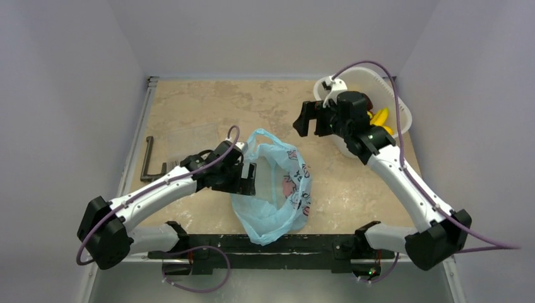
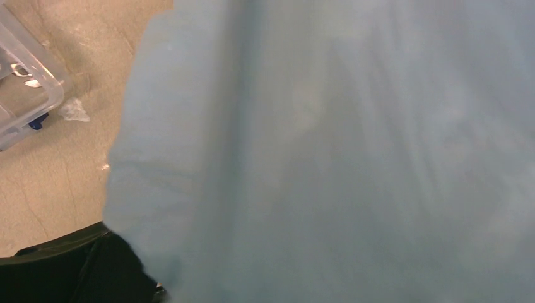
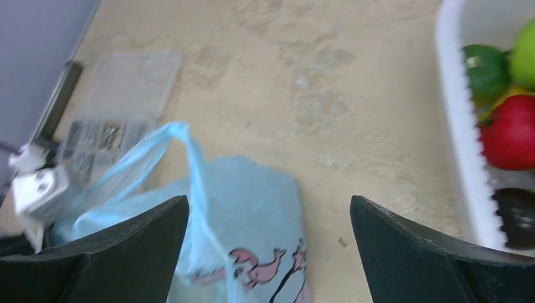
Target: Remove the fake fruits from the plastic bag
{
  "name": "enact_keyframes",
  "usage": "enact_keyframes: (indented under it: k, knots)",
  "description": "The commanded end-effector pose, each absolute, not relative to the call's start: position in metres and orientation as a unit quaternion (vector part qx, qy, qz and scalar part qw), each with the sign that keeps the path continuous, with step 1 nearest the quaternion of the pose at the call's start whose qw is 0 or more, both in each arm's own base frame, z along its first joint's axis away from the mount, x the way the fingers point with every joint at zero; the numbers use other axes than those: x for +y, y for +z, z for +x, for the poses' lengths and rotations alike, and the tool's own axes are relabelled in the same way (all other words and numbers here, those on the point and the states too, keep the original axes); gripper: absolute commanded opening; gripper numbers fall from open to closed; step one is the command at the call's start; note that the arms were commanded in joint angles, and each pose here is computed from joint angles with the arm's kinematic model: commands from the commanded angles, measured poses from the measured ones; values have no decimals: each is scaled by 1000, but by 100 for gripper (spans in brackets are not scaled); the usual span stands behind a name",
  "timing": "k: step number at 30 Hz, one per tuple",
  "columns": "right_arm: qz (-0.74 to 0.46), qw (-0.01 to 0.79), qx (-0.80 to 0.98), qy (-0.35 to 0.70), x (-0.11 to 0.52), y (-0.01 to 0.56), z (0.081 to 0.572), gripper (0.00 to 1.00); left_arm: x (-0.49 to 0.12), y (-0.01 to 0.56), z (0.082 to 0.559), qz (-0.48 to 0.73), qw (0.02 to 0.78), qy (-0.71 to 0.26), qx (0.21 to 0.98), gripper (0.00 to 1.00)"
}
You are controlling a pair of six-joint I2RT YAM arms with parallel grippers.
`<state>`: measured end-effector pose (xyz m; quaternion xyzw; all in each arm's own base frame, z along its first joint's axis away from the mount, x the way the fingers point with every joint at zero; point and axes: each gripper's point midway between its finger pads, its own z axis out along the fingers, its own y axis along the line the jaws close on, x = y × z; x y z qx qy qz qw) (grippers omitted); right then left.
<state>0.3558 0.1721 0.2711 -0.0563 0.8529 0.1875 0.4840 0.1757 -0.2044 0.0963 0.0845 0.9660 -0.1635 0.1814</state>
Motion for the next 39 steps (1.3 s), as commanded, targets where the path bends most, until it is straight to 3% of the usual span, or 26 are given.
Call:
enact_keyframes:
  k: [1, 6, 15, 26, 39]
  knots:
    - [-129, 462, 830, 286, 205, 272, 307, 99, -220, 116, 165, 126, 202, -244, 940, 100]
    - [-116, 478, 829, 267, 189, 278, 291, 99, -207, 145, 153, 148, 224, -252, 930, 100]
    - [-8, 561, 807, 185, 126, 329, 275, 99, -143, 247, 158, 85, 387, -207, 895, 100]
    - [88, 664, 727, 149, 62, 387, 233, 99, -55, 360, 133, 10, 581, -203, 788, 100]
    - [130, 673, 716, 132, 42, 396, 224, 99, -38, 369, 120, -2, 604, -214, 768, 100]
